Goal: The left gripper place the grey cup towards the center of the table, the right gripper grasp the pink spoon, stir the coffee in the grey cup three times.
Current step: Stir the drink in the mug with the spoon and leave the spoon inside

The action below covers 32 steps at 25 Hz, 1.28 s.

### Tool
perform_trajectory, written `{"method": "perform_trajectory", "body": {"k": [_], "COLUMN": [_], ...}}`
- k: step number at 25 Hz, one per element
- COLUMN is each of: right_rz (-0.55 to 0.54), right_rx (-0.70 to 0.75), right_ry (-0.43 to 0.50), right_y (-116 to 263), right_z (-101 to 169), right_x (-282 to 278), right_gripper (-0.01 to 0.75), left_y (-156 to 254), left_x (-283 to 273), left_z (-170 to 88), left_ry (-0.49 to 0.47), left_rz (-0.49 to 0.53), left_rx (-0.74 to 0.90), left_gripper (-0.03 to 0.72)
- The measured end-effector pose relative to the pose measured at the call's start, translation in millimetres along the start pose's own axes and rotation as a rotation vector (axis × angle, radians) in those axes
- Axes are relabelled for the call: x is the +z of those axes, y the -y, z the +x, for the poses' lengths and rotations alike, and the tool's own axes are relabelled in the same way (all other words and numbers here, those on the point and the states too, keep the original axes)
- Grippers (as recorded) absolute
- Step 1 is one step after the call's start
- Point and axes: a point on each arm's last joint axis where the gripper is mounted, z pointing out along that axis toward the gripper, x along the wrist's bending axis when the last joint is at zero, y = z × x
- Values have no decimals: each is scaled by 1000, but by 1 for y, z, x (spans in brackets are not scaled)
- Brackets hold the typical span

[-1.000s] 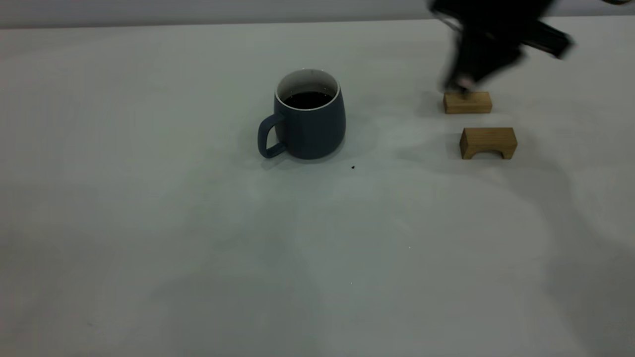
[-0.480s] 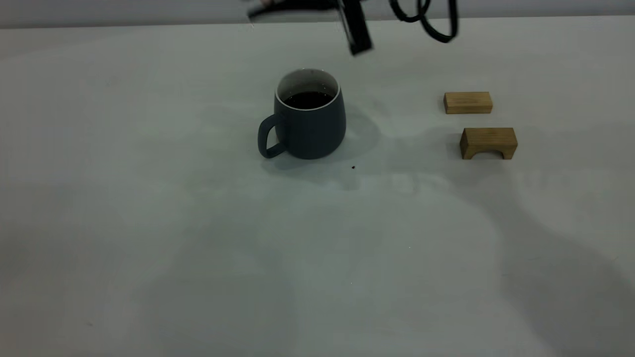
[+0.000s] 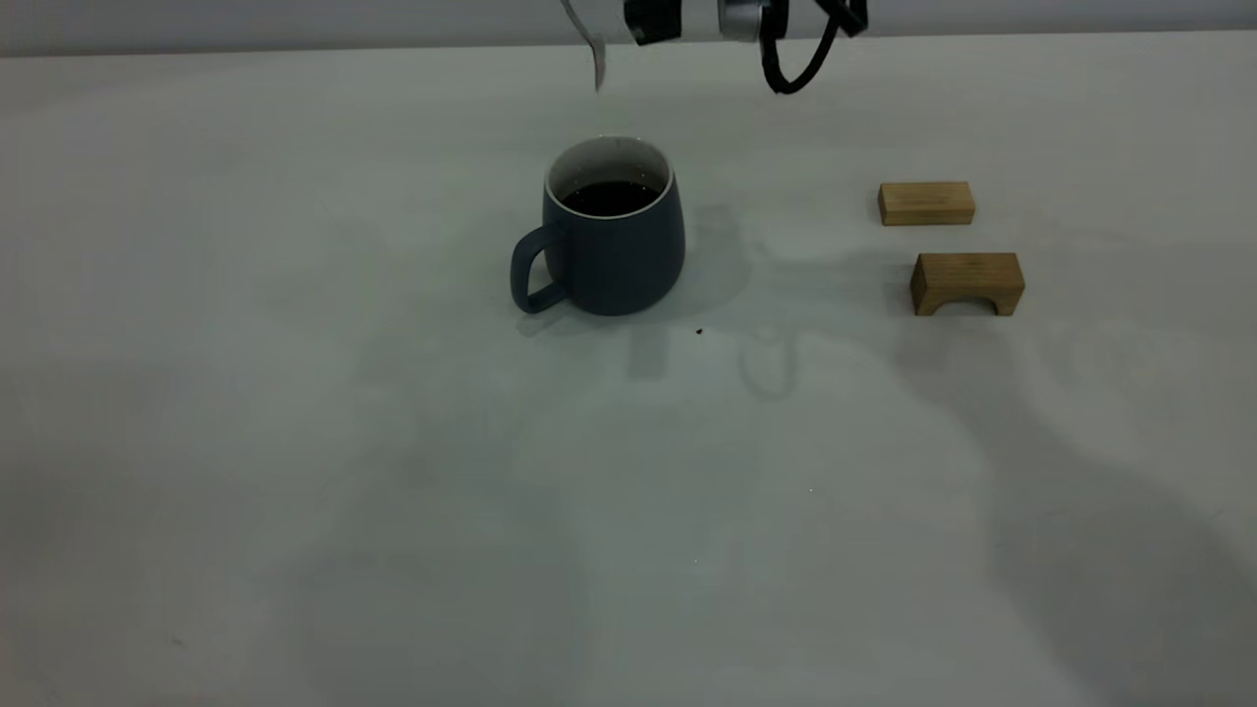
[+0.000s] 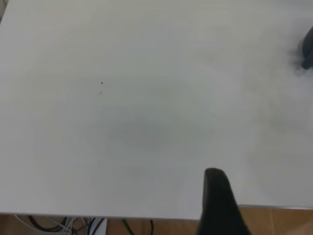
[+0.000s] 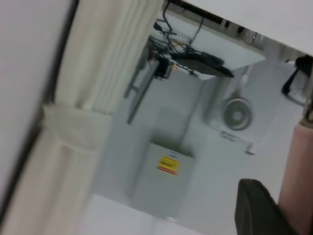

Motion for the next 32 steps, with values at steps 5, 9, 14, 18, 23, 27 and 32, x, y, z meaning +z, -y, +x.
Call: {"method": "perform_trajectory", "body": {"k": [5, 9, 14, 18, 23, 27, 32], "right_rz": [-14, -43, -97, -112, -24, 45, 21], "right_rx": [100, 147, 193, 197, 226, 208, 176], "right_ry": [11, 33, 36, 25, 67, 78, 43], "right_y": [-22, -56, -85, -86, -87, -91, -92], "right_z": [-6, -19, -29, -28, -34, -29, -18], "right_x": [9, 20, 21, 20, 29, 38, 40], "right_gripper": [130, 130, 130, 130, 130, 130, 130], "left_y": [0, 0, 0, 0, 0, 0, 0], "left_x": [0, 0, 0, 0, 0, 0, 0], "left_z": [0, 0, 0, 0, 0, 0, 0], "left_ry": [0, 0, 0, 0, 0, 0, 0], "left_rz": [0, 0, 0, 0, 0, 0, 0], "left_rx": [0, 0, 0, 0, 0, 0, 0], "left_gripper": [528, 528, 528, 528, 528, 528, 528]}}
